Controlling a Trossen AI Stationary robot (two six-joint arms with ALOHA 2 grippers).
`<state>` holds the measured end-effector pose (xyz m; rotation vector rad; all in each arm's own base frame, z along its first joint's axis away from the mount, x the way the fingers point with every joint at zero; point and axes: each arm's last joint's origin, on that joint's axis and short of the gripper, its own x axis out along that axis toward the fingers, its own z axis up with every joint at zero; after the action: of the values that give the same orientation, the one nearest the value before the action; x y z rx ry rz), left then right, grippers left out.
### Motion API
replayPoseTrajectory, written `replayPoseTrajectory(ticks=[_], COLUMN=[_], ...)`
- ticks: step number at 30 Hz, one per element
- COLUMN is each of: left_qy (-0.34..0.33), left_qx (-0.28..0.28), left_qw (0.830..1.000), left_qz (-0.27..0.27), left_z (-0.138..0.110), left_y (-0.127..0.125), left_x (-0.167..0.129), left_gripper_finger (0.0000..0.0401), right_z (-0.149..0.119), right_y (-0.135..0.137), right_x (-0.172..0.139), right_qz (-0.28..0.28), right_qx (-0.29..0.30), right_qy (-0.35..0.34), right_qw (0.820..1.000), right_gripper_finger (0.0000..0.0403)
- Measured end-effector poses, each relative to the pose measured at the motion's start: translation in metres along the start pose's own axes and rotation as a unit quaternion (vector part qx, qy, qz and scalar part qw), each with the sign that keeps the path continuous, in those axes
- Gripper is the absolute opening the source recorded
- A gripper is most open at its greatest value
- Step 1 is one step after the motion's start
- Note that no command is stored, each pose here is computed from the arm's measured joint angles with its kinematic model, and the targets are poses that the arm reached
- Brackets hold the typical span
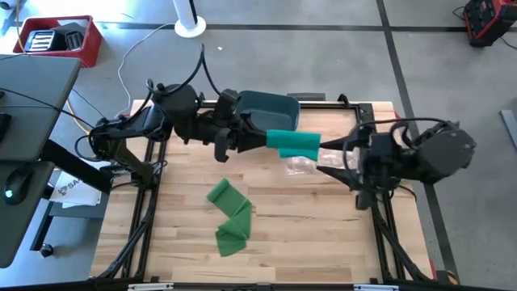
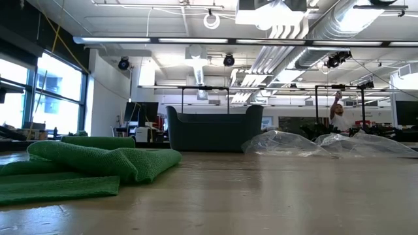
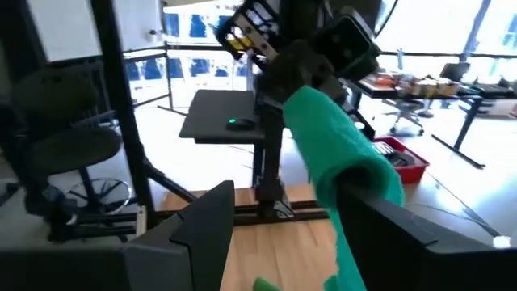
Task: Roll bandage
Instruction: Roll the blue bandage
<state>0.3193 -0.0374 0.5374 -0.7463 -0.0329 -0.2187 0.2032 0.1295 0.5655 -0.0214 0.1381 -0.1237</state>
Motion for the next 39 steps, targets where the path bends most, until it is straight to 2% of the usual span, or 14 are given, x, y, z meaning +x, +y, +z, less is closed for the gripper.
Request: replayPoseTrajectory(ticks=[12,15,20,28,34,39], left_qy=[0.002,0.004,0.007,0.029,0.079,0.063], left_qx=[0.000,0.000,-0.001,-0.003,0.037,0.136], left_qw=[1.000,1.000,1.000,1.000,0.994,0.988], left_qz=[-0.002,-0.003,-0.006,0.002,0.059,0.046], left_z=[-0.001,-0.002,-0.004,-0.007,-0.008,-0.001], left_y=[-0.001,-0.002,-0.004,-0.003,-0.001,-0.009], left_x=[0.000,0.000,0.000,-0.002,-0.025,-0.037], left_gripper_finger=[0.0001,0.0001,0.0001,0.0005,0.0034,0.0045], right_z=[-0.001,-0.001,-0.003,-0.003,0.005,0.014], right_y=[-0.006,-0.008,-0.009,-0.014,-0.025,-0.040], right_x=[0.014,0.016,0.025,0.030,0.014,-0.008], right_qz=[-0.029,-0.017,0.001,-0.019,-0.008,0.003], right_qx=[0.014,0.014,0.016,0.017,0.046,0.073], right_qy=[0.003,0.005,0.014,0.013,-0.005,-0.028], right_qw=[0.999,1.000,1.000,1.000,0.999,0.997], right_gripper_finger=[0.0213,0.0208,0.0156,0.0012,0.0005,0.0006])
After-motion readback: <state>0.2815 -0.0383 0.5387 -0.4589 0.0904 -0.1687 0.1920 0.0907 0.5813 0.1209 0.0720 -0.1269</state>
